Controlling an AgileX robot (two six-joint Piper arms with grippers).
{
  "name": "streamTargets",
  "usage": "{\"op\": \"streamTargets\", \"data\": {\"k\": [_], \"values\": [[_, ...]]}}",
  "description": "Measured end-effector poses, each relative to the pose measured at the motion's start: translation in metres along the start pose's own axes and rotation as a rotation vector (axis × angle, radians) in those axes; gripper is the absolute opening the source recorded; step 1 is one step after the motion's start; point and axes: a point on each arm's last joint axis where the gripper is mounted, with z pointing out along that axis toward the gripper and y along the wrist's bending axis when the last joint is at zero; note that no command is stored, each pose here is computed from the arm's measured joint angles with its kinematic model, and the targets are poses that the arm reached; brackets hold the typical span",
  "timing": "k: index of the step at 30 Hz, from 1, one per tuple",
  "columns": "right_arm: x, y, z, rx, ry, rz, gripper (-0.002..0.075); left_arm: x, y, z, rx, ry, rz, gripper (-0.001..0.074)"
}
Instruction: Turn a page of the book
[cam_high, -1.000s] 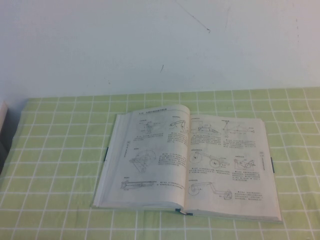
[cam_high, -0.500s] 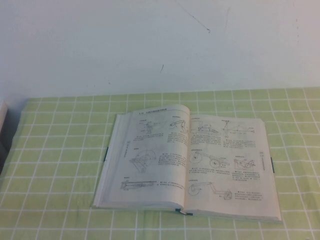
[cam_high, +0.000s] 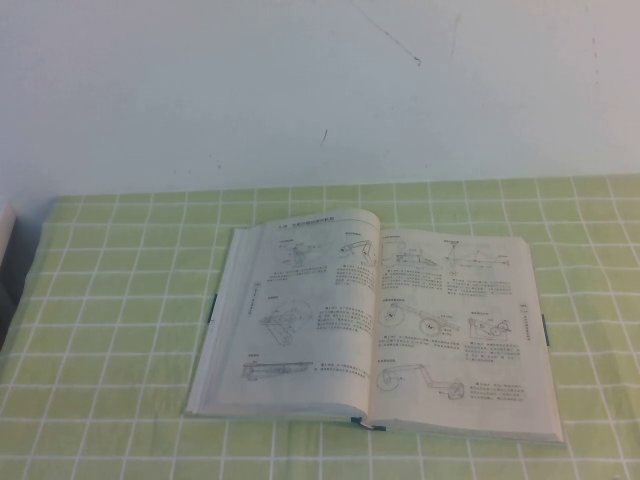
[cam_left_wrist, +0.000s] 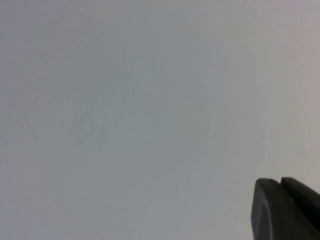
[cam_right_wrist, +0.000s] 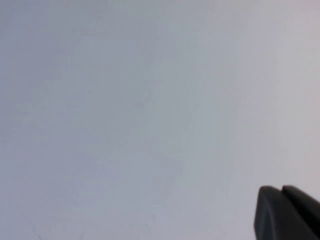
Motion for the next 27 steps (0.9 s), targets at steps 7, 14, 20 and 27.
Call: {"op": "streamTargets", "data": {"k": [7, 14, 20, 27], "values": [[0.003, -0.001, 0.002, -0.004, 0.107, -0.039, -0.0003, -0.003, 0.001, 0.000, -0.010, -0.022, -0.057, -0.0004], [-0.021, -0.006, 0.013, -0.047, 0.368, -0.164, -0.0003, -0.033, -0.008, 0.018, -0.009, 0.286, -0.077, -0.0004], [-0.031, -0.006, 0.033, -0.098, 0.630, -0.089, -0.0003, -0.038, -0.013, 0.045, -0.028, 0.642, -0.085, -0.0004], [-0.028, 0.002, 0.072, -0.222, 0.985, 0.042, -0.0003, -0.011, -0.025, 0.087, 0.077, 1.020, -0.121, -0.0004]]}}
